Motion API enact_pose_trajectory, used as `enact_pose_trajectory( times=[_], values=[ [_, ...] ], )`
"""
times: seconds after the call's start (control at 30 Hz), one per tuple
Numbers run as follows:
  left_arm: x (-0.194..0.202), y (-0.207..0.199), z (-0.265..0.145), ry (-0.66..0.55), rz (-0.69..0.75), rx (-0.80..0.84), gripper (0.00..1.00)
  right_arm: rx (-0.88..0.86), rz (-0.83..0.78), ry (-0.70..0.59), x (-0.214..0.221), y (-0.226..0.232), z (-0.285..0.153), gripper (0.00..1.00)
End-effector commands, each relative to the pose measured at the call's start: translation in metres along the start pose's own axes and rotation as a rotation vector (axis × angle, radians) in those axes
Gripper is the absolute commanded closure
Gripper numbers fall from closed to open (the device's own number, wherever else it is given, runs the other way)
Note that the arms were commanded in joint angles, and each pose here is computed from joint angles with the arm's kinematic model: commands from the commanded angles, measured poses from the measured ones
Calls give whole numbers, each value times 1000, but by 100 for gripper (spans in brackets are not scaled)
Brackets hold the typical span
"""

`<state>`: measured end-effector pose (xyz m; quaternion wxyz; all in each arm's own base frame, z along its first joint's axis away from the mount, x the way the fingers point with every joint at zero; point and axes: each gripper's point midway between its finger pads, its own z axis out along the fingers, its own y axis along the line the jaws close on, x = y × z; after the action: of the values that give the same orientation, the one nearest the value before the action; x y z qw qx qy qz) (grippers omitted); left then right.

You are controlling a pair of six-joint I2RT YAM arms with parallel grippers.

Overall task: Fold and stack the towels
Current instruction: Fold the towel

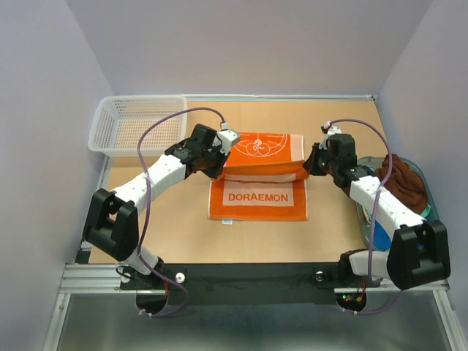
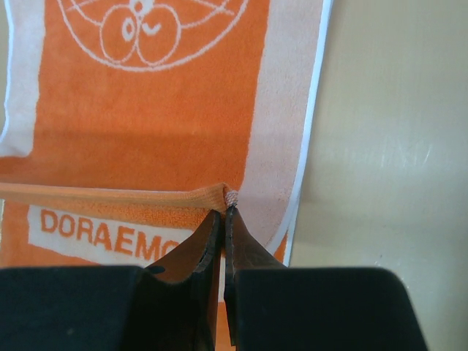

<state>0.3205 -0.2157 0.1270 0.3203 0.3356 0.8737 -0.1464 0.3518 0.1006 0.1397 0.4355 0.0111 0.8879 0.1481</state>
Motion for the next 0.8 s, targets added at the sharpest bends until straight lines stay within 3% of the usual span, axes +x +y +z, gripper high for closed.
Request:
enact_pose_trajectory(
  times=[0.0, 0.37, 0.77],
  values=[
    [22, 15, 4, 68, -57, -64, 100, 68, 81, 47, 20, -18, 8, 99],
    [78, 8, 44, 247, -158, -30, 100, 213, 111, 168, 63, -49, 25, 99],
    [79, 23, 75, 316, -207, -57, 100, 322, 90, 281, 80, -75, 69, 99]
  ],
)
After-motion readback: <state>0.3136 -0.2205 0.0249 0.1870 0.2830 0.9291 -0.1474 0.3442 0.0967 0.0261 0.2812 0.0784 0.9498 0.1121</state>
